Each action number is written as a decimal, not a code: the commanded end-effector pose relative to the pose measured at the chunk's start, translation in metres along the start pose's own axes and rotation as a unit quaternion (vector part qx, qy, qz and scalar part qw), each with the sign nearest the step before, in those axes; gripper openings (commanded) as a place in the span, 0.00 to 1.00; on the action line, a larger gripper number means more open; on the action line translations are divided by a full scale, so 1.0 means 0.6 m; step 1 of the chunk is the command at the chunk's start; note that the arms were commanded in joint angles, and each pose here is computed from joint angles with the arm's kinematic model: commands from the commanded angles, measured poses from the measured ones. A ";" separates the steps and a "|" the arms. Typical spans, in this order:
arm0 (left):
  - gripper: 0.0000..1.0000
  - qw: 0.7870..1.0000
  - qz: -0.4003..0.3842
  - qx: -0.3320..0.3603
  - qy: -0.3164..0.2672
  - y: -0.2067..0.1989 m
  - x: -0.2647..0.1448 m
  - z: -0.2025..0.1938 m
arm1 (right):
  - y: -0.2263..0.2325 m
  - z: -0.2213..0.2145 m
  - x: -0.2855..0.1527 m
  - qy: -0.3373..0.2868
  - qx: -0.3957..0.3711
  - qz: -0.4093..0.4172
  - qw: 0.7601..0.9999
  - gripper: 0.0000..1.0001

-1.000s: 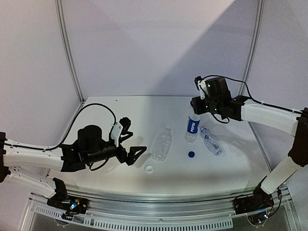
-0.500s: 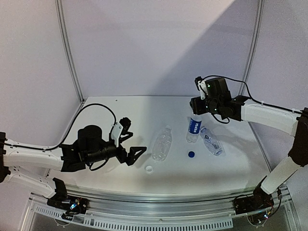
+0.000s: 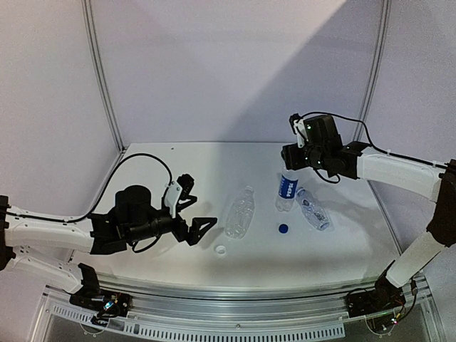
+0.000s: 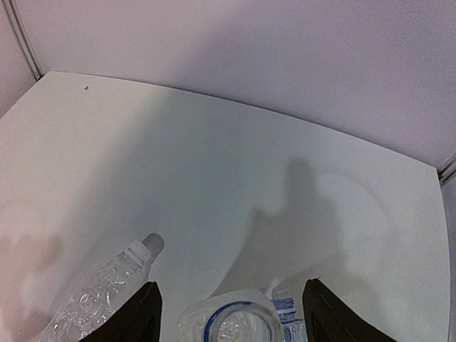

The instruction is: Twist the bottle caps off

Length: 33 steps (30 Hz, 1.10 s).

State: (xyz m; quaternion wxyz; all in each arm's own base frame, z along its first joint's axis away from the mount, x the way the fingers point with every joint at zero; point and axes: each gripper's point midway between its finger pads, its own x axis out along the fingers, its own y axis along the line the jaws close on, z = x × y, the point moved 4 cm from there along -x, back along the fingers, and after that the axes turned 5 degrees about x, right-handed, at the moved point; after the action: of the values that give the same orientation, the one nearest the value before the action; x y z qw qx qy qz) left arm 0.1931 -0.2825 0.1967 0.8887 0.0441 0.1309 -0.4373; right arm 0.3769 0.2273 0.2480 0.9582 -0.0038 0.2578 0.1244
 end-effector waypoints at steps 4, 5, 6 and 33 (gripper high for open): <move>0.99 1.000 -0.007 -0.002 -0.002 -0.006 0.000 0.007 | -0.013 0.007 -0.017 -0.006 0.010 -0.012 1.000 0.70; 0.99 1.000 -0.007 -0.002 -0.001 -0.006 0.000 0.006 | -0.013 0.007 -0.017 -0.006 0.009 -0.012 1.000 0.70; 0.99 1.000 -0.006 -0.001 0.001 -0.005 0.001 0.004 | -0.012 0.008 -0.019 -0.005 0.009 -0.010 1.000 0.70; 0.86 0.948 -0.044 -0.148 0.277 -0.001 0.173 -0.040 | 0.007 -0.038 -0.236 -0.052 0.062 0.166 0.983 0.77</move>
State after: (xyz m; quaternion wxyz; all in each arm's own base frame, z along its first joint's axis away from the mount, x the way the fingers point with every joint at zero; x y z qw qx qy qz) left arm 0.2450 -0.3572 0.1716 0.8449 0.0410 0.3221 -0.4251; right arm 0.2593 0.2014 0.3043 0.9394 0.0905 0.2142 0.2519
